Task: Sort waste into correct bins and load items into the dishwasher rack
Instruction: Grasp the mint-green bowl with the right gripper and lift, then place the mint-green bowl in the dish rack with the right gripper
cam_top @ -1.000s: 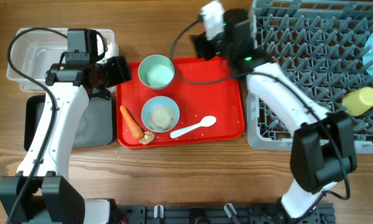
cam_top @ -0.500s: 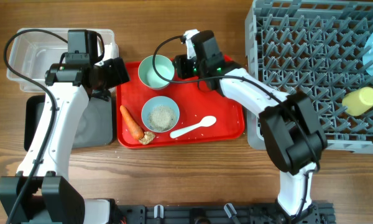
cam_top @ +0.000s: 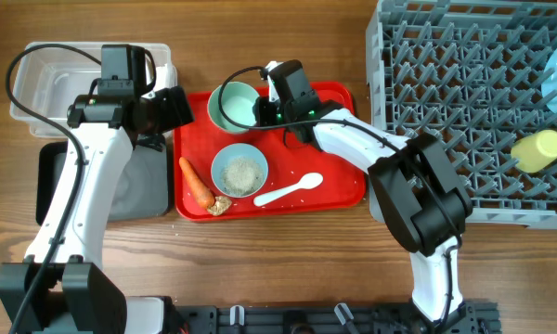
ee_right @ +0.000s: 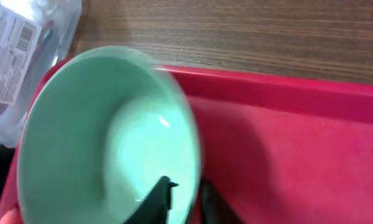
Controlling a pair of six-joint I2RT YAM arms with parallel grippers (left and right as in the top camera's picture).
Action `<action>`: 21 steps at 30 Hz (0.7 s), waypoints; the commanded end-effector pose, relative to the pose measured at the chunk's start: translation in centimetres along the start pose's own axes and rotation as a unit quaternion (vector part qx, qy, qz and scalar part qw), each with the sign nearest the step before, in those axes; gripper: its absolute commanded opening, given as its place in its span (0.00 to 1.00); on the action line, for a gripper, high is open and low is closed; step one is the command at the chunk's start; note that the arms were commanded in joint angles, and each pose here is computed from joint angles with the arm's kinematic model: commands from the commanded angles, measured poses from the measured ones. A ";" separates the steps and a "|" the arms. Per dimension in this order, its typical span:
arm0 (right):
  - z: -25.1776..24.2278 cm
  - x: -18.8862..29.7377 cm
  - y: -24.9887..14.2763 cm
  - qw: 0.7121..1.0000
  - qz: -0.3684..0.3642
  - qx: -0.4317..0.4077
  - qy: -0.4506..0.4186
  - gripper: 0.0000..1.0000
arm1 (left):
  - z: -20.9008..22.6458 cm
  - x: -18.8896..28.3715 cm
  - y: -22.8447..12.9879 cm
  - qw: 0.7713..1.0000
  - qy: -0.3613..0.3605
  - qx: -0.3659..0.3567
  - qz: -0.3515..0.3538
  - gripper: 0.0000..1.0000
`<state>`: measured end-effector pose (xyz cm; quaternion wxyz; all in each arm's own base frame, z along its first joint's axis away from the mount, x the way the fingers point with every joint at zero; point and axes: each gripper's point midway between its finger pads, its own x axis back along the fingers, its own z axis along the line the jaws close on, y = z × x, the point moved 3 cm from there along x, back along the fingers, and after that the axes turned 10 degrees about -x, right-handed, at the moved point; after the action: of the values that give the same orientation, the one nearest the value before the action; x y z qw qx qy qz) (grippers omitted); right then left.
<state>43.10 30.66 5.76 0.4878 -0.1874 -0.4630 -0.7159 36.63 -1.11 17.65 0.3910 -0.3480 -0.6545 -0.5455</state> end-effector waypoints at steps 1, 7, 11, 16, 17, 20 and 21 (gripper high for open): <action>0.1 -0.6 -0.2 1.000 0.006 -0.006 -0.001 0.05 | 0.4 0.1 0.4 1.000 0.009 0.008 -0.004 0.91; -0.8 -0.5 0.5 0.999 -0.017 -0.003 -0.032 0.04 | 0.4 0.1 0.4 1.000 0.009 0.008 -0.004 0.91; -1.9 0.6 2.5 0.996 -0.060 0.000 -0.072 0.04 | 0.4 0.1 0.4 1.000 0.009 0.008 -0.004 0.91; -3.0 5.2 7.5 0.985 -0.133 0.031 -0.102 0.04 | 0.4 0.1 0.4 1.000 0.009 0.008 -0.004 0.91; -3.3 6.5 8.7 0.981 -0.151 0.036 -0.112 0.04 | 0.4 0.1 0.4 1.000 0.009 0.008 -0.004 0.91; -4.5 11.2 12.3 0.964 -0.210 0.060 -0.152 0.04 | 0.4 0.1 0.4 1.000 0.009 0.008 -0.004 0.92; -5.0 13.0 13.4 0.956 -0.229 0.070 -0.169 0.04 | 0.4 0.1 0.4 1.000 0.009 0.008 -0.004 0.92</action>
<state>47.99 22.70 11.00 0.3404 -0.1964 -0.5579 -0.7310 36.63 -1.11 17.65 0.3910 -0.3480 -0.6545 -0.5455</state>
